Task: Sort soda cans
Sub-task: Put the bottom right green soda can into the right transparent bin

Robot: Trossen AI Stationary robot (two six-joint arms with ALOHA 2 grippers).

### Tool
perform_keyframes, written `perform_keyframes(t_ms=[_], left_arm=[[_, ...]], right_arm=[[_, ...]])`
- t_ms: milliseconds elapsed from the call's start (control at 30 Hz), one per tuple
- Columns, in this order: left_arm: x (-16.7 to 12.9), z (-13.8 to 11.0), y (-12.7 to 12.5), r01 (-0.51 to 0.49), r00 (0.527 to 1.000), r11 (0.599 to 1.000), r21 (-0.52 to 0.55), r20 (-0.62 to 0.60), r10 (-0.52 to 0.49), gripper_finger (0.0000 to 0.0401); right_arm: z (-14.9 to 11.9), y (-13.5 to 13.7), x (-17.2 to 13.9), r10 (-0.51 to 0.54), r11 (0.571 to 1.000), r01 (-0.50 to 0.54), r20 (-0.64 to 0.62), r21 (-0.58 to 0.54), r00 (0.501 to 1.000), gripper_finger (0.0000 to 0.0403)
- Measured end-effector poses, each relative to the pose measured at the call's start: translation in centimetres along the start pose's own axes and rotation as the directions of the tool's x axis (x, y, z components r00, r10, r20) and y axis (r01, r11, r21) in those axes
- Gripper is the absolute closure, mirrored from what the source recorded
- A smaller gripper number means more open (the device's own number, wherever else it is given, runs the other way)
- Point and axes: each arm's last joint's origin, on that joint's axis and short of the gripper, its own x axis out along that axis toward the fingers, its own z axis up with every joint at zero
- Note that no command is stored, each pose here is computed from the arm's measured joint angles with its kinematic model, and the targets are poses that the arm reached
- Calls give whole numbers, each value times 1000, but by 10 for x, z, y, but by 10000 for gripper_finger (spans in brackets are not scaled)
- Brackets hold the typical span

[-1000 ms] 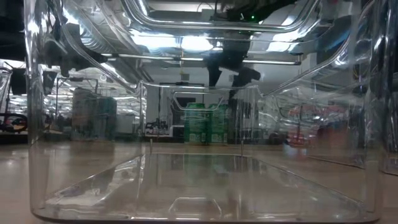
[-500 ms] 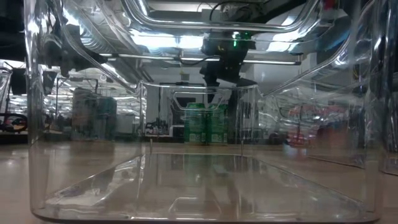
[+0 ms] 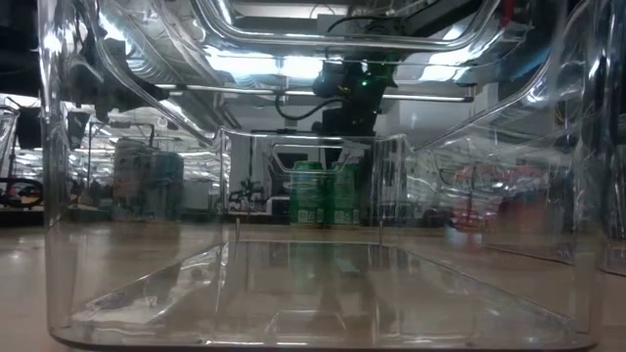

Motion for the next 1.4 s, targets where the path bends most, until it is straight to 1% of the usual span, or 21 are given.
perform_keyframes(t_ms=[100,200,433,567,633,667,833,1067,1133,1300,1400], left_arm=[[0,0,0,0,1000,1000,0,0,0,401],[0,0,0,0,1000,1000,0,0,0,401],[0,0,0,0,1000,1000,-1,1,0,401],[0,0,0,1,1000,1000,0,4,-1,401],[0,1,0,2,1000,1000,0,5,-2,401],[0,1,0,2,1000,1000,-1,6,-2,401],[0,1,0,14,1000,1000,-1,8,-13,401],[0,2,-1,41,999,999,-6,22,-41,401],[0,2,-1,41,999,999,-6,21,-41,401],[0,2,-1,41,999,999,-5,21,-41,401],[0,2,-1,41,999,999,-2,20,-41,401]], right_arm=[[-1,3,0,33,999,-34,-7,-18,999,45],[-3,4,1,44,999,-44,-10,-19,999,45],[-3,7,16,96,995,-97,-26,-21,995,44],[-2,7,19,103,994,-103,-27,-24,994,44],[-3,9,27,127,992,-128,-33,-24,991,45],[-5,11,30,154,988,-156,-54,-24,987,45],[-8,14,42,197,980,-198,-51,-15,979,45],[-7,12,44,184,983,-185,-48,-20,982,46],[-7,12,44,183,982,-185,-48,-25,982,53],[-7,12,42,176,983,-178,-48,-41,983,96],[-7,11,38,166,985,-168,-48,-41,985,96]])
